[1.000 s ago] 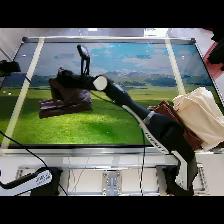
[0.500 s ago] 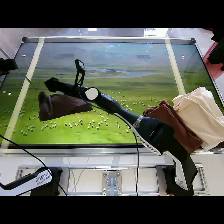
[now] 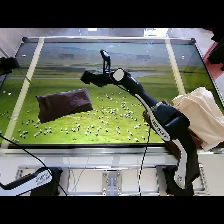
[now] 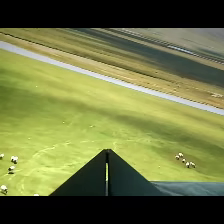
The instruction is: Fold the shirts.
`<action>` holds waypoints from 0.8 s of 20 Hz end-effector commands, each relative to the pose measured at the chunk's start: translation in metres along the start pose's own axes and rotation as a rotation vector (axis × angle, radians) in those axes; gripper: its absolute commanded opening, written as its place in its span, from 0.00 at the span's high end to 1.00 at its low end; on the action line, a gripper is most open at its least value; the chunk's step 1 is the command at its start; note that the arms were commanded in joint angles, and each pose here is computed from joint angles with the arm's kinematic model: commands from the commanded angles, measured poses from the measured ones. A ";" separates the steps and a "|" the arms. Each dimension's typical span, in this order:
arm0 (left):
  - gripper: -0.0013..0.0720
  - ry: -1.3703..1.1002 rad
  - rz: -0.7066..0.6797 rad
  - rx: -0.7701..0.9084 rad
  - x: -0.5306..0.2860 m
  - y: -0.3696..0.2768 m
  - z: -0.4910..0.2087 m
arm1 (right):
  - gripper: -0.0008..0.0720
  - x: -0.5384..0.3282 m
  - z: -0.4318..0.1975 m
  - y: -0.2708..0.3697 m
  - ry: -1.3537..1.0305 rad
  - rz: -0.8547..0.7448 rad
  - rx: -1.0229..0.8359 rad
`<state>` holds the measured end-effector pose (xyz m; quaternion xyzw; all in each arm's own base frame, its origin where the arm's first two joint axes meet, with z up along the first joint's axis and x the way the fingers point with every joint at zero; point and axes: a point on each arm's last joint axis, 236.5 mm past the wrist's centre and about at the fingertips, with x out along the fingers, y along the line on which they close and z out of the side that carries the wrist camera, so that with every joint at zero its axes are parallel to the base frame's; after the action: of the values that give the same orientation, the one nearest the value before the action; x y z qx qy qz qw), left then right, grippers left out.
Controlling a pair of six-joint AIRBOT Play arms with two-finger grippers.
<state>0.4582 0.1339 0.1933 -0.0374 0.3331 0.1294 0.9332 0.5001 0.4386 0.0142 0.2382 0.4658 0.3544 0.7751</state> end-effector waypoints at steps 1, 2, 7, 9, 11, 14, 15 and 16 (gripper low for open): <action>0.88 -0.003 -0.006 0.016 -0.001 -0.001 0.001 | 0.06 0.019 -0.054 -0.048 0.198 -0.016 0.149; 0.65 -0.003 -0.007 0.041 -0.001 -0.001 0.001 | 0.06 0.032 -0.062 -0.047 0.207 0.022 0.163; 0.47 -0.014 -0.006 0.057 -0.001 -0.001 0.004 | 0.06 0.068 -0.072 -0.036 0.155 0.112 0.255; 0.47 -0.037 -0.006 0.056 -0.001 -0.001 0.009 | 0.06 0.072 -0.073 -0.028 0.143 0.124 0.256; 0.47 -0.058 -0.019 0.045 -0.001 -0.004 0.014 | 0.15 0.077 -0.072 -0.022 0.126 0.133 0.263; 0.47 -0.057 -0.024 0.042 -0.001 -0.006 0.013 | 0.15 0.086 -0.075 -0.015 0.114 0.149 0.280; 0.47 -0.057 -0.024 0.044 -0.001 -0.006 0.013 | 0.22 0.088 -0.077 -0.014 0.117 0.151 0.283; 0.47 -0.057 -0.024 0.056 -0.001 -0.006 0.013 | 0.43 0.089 -0.077 -0.014 0.111 0.149 0.281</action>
<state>0.4663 0.1305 0.2022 -0.0168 0.3130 0.1128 0.9429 0.4644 0.4938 -0.0792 0.3465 0.5390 0.3566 0.6799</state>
